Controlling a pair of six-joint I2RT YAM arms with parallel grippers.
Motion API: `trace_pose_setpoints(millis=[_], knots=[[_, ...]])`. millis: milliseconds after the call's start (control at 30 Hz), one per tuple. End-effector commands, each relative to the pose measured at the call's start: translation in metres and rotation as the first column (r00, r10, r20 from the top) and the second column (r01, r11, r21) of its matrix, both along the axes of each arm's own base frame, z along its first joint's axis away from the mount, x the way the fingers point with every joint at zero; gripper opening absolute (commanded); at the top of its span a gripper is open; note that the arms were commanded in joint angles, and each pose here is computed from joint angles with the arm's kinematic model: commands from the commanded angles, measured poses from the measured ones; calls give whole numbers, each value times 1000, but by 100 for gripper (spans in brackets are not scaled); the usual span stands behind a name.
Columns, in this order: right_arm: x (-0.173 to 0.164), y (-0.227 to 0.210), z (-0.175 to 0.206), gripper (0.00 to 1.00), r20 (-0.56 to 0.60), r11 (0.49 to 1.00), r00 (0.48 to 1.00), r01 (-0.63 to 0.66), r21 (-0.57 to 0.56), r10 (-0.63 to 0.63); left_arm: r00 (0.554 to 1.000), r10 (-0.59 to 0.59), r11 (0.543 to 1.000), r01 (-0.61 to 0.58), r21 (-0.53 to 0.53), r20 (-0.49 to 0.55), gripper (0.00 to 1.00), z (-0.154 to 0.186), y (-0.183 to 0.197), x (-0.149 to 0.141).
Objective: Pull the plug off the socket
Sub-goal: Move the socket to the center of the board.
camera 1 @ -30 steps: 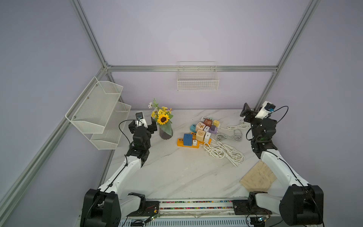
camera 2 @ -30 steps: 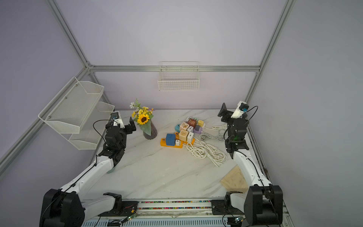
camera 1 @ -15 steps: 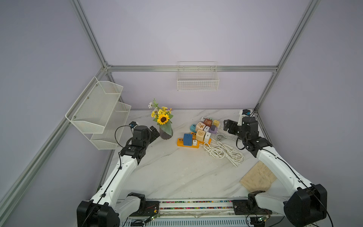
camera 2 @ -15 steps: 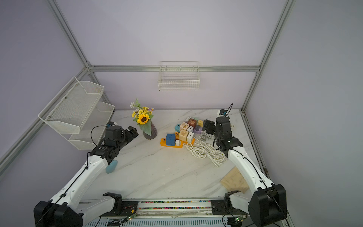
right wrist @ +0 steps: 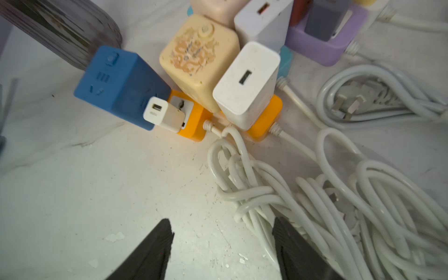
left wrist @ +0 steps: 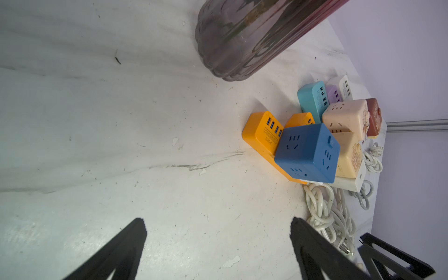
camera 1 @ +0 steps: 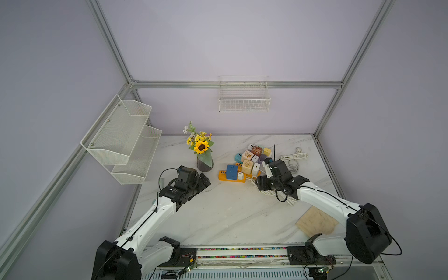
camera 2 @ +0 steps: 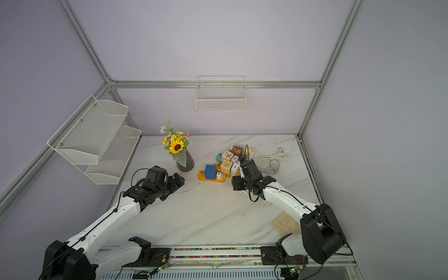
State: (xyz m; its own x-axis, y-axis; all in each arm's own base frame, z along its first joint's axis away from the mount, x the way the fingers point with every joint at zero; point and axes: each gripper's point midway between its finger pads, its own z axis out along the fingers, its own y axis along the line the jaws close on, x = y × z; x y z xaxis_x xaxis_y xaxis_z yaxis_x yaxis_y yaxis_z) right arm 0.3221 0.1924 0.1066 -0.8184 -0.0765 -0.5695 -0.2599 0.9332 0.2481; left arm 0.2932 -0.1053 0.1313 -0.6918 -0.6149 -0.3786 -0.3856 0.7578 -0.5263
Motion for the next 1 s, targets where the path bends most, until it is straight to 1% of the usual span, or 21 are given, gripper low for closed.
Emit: trace_pose_setpoints(millis=[0,233,367,433,533,733,867,967], knots=[[5,11,-7,70,-23,997,998,-65,-46,64,999,-31,998,32,-45,7,94,3,-12,3],[17,9,-18,75,-18,988,998,-63,-143,61,998,-65,996,66,-63,6,93,-1,-21,7],[26,8,-20,80,9,976,999,-46,-212,50,998,-69,995,70,-74,8,92,-2,-23,9],[31,9,-22,82,12,973,998,-51,-224,55,997,-72,994,73,-78,10,92,-2,-25,10],[32,14,-27,82,4,966,996,-81,-246,85,997,-74,994,75,-80,9,92,-2,-26,11],[34,14,-43,81,-17,953,994,-105,-285,104,997,-74,994,74,-79,11,92,-1,-25,11],[38,17,-52,79,-31,944,992,-126,-304,122,998,-67,994,68,-81,11,92,-1,-25,11],[37,22,-60,74,-47,938,988,-156,-309,149,999,-54,996,54,-77,-2,91,-5,-22,9]])
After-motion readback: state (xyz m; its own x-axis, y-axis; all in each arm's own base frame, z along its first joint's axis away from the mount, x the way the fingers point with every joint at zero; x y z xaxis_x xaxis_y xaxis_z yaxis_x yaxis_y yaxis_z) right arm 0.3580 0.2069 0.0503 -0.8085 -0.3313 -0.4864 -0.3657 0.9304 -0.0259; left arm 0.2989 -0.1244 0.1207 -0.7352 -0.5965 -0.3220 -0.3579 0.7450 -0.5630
